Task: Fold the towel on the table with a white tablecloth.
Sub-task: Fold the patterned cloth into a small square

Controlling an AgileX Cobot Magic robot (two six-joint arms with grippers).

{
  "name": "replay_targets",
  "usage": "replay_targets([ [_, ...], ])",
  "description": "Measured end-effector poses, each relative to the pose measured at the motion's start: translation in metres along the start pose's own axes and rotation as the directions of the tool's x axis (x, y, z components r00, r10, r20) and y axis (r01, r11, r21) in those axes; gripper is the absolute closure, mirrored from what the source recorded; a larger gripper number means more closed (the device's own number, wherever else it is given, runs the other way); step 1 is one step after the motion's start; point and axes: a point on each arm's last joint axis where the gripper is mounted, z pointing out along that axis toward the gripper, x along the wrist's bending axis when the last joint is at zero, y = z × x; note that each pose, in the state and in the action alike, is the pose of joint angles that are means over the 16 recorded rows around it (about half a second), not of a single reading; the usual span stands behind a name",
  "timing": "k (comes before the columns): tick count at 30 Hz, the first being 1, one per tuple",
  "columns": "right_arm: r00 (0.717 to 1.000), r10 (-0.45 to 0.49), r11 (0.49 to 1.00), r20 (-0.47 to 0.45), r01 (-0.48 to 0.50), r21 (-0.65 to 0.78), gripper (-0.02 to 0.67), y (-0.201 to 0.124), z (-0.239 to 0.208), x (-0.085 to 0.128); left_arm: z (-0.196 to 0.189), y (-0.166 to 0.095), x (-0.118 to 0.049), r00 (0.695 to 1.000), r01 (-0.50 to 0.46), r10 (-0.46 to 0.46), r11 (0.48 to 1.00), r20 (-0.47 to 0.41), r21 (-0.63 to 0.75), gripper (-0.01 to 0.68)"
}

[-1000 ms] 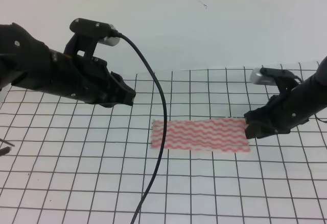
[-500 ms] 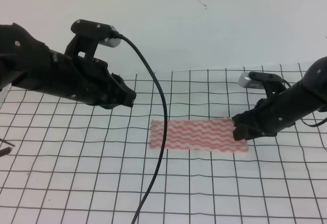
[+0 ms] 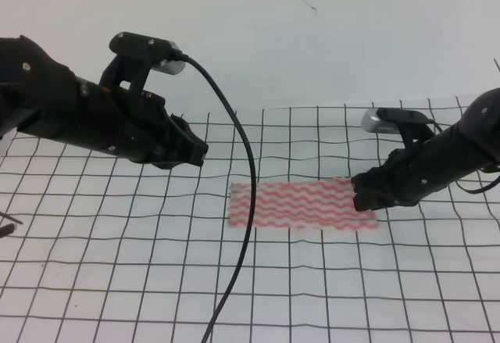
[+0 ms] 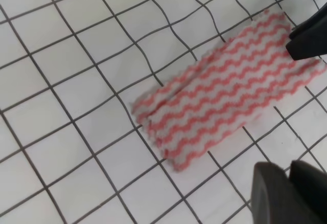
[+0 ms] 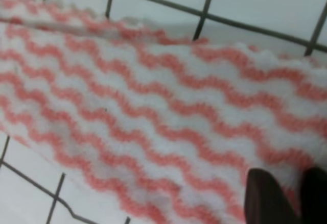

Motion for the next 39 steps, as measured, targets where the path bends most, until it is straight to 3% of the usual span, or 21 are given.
replay_targets([
  [12, 0.997, -0.050, 0.998, -0.056, 0.048, -0.036, 0.630, 0.013, -0.001, 0.019, 0.000, 0.000, 0.000, 1.000, 0.000, 0.000, 1.000, 0.000, 0.000, 0.621],
  [29, 0.965, -0.196, 0.980, -0.173, 0.186, -0.072, 0.638, 0.035, 0.034, 0.094, -0.001, -0.002, 0.005, 0.999, -0.038, 0.039, 0.999, -0.030, 0.025, 0.621],
  [39, 0.939, -0.250, 0.968, -0.235, 0.243, -0.059, 0.622, 0.038, 0.057, 0.119, -0.003, -0.003, 0.009, 0.998, -0.044, 0.046, 0.998, -0.045, 0.037, 0.621],
])
